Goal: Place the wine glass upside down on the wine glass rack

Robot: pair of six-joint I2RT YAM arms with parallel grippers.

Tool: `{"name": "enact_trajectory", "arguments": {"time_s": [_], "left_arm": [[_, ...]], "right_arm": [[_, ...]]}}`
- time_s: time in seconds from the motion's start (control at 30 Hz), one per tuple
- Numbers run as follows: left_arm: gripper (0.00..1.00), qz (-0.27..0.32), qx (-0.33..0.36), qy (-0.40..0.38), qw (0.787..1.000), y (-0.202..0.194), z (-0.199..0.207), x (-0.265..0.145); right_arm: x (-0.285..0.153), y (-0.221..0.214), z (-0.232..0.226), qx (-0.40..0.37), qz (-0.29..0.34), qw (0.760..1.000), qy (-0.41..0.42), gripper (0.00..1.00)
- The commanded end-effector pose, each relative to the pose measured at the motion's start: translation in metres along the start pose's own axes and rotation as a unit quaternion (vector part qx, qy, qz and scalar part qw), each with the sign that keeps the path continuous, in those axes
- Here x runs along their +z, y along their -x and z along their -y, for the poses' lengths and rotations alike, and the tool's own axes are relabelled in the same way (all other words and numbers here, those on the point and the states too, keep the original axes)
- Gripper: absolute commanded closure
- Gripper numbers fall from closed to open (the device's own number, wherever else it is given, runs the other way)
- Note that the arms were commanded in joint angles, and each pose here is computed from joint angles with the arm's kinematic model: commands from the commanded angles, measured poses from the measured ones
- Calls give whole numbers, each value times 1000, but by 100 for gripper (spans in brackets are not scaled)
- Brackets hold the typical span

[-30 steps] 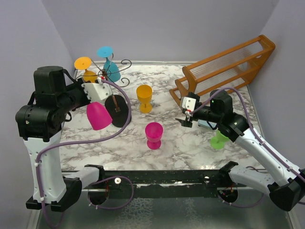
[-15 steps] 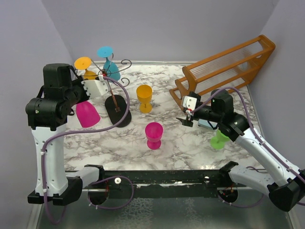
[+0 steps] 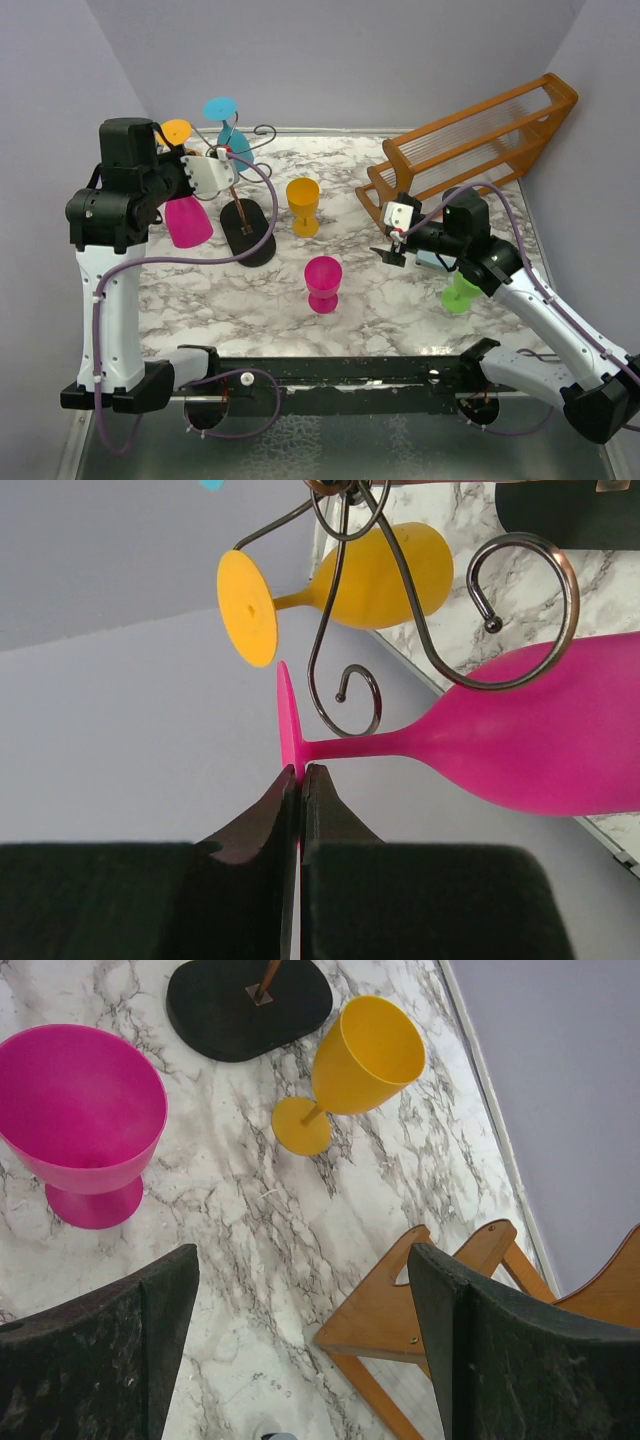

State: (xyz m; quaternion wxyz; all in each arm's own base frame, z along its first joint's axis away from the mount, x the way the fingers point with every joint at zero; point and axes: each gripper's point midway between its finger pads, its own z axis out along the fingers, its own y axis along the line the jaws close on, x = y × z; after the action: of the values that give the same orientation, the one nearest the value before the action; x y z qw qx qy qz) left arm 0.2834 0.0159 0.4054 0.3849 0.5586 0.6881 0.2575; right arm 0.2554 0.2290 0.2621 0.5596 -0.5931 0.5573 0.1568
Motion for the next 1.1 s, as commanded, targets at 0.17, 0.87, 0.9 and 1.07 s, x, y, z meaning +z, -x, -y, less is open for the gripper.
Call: {"name": "enact_trajectory", "arguments": {"time_s": [0.17, 0.87, 0.9, 1.07], "left_arm": [[100, 38, 40, 16, 998, 15, -16, 23], [100, 8, -1, 29, 1000, 4, -20, 66], [100, 1, -1, 29, 1000, 2, -19, 67], [99, -24, -9, 33, 999, -7, -19, 66]], "right_arm": [[-1, 2, 1, -2, 12, 1000, -1, 16], [2, -8, 1, 8, 3, 1000, 6, 16], [2, -8, 1, 9, 2, 1000, 6, 16], [2, -10, 1, 10, 1, 1000, 6, 16]]}}
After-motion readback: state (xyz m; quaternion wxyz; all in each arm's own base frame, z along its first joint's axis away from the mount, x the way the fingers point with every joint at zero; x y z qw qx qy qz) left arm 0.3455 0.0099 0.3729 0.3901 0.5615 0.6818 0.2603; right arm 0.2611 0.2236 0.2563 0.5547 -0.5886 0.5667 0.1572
